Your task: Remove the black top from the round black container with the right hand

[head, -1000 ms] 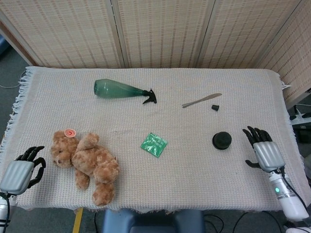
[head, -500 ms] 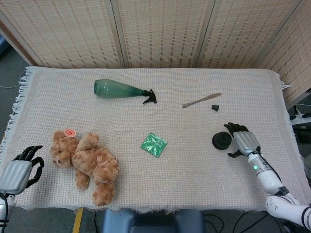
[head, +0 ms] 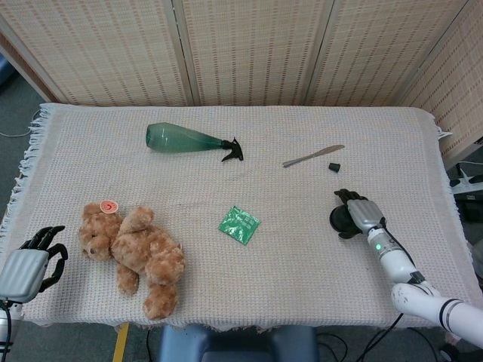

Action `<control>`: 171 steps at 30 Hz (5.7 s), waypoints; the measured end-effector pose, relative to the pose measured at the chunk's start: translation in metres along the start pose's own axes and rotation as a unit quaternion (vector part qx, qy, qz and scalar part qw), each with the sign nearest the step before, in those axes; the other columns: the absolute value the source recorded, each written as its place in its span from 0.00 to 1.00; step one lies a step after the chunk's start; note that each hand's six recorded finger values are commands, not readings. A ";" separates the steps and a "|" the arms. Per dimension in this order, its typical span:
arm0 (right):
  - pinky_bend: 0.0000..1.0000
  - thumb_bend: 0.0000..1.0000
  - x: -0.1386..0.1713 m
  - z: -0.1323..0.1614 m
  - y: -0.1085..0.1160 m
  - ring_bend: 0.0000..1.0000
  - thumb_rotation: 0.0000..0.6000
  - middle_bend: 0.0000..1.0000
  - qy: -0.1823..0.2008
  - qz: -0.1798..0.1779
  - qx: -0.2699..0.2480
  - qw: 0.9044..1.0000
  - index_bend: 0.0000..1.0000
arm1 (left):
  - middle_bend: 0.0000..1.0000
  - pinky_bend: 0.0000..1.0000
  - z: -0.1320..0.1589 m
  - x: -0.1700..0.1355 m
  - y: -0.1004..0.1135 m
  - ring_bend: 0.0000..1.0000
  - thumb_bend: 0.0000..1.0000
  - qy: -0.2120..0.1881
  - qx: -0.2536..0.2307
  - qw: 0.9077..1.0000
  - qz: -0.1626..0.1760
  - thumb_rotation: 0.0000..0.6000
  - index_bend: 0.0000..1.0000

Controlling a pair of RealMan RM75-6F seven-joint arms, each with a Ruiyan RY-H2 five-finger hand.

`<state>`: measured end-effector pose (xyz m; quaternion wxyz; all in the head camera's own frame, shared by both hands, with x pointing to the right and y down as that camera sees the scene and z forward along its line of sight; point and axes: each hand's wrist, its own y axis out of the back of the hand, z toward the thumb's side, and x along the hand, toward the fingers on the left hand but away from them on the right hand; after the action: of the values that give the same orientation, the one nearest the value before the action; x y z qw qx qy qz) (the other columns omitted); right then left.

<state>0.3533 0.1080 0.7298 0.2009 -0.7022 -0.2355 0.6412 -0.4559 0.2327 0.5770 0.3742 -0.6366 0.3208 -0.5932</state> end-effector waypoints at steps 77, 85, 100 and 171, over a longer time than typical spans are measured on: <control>0.82 0.10 0.079 0.015 0.053 0.67 1.00 0.52 0.141 -0.312 -0.021 0.939 0.53 | 0.15 0.39 0.003 0.000 -0.004 0.14 0.53 -0.002 0.006 1.000 -0.003 1.00 0.57; 0.83 0.10 0.088 0.027 0.047 0.67 1.00 0.52 0.224 -0.355 -0.027 0.907 0.54 | 0.15 0.39 0.002 0.000 -0.004 0.14 0.53 -0.001 0.005 1.000 -0.004 1.00 0.57; 0.84 0.10 0.039 0.024 0.005 0.67 1.00 0.52 0.028 -0.085 -0.014 0.996 0.53 | 0.16 0.39 0.001 0.001 -0.004 0.14 0.53 0.004 0.006 1.000 -0.009 1.00 0.57; 0.72 0.10 0.036 0.013 0.004 0.51 1.00 0.36 -0.046 -0.101 0.108 0.988 0.43 | 0.16 0.39 0.002 0.000 -0.006 0.14 0.53 0.002 0.009 1.000 -0.011 1.00 0.57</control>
<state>0.3428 0.1255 0.6974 0.3283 -0.6191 -0.2432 0.6707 -0.4541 0.2358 0.5817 0.3727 -0.6354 0.3094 -0.6013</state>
